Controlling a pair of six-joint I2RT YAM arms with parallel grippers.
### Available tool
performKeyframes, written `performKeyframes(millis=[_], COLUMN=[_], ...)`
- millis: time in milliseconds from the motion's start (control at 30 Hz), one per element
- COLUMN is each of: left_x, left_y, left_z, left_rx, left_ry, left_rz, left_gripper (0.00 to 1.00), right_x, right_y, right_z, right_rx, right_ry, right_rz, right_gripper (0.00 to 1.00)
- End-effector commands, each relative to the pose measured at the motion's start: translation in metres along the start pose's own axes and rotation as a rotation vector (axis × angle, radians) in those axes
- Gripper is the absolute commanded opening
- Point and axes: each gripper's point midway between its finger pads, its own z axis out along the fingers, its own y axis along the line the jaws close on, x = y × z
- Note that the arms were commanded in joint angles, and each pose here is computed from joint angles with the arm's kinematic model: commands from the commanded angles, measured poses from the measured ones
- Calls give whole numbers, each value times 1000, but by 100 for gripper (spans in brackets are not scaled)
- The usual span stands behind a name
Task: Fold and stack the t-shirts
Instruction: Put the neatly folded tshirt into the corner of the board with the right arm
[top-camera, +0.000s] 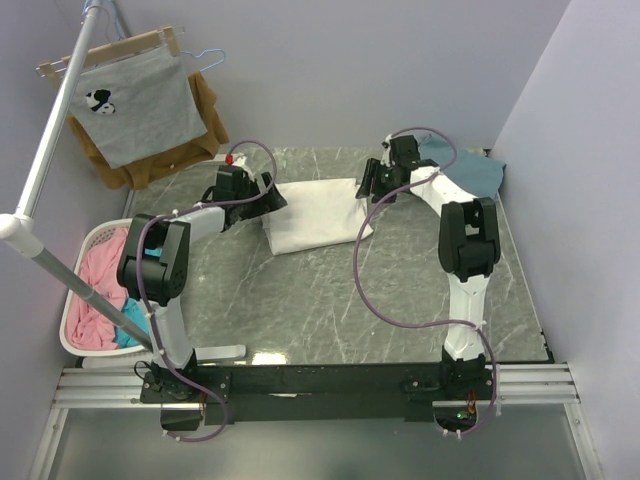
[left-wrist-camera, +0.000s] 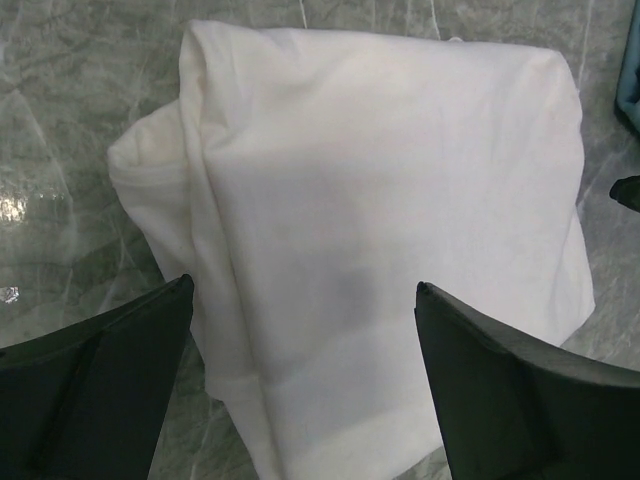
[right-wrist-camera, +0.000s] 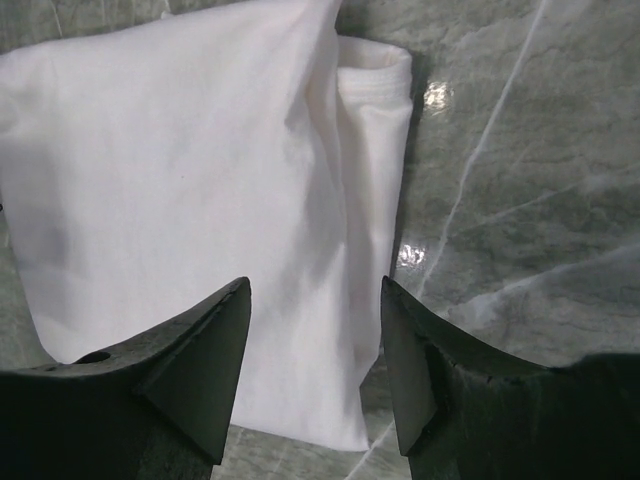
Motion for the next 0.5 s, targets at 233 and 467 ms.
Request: performKeyframes(millis=[233, 467], left_x=[26, 31], left_y=[19, 13], left_z=[18, 26], left_rx=[-40, 10], left_ry=[29, 44], left_rz=[-28, -31], left_gripper=[97, 85], right_x=[17, 29], right_y=[17, 21], right_z=[22, 23], right_rx=[-61, -96], right_ry=[70, 83], right_rz=[-45, -45], right_gripper=[59, 12])
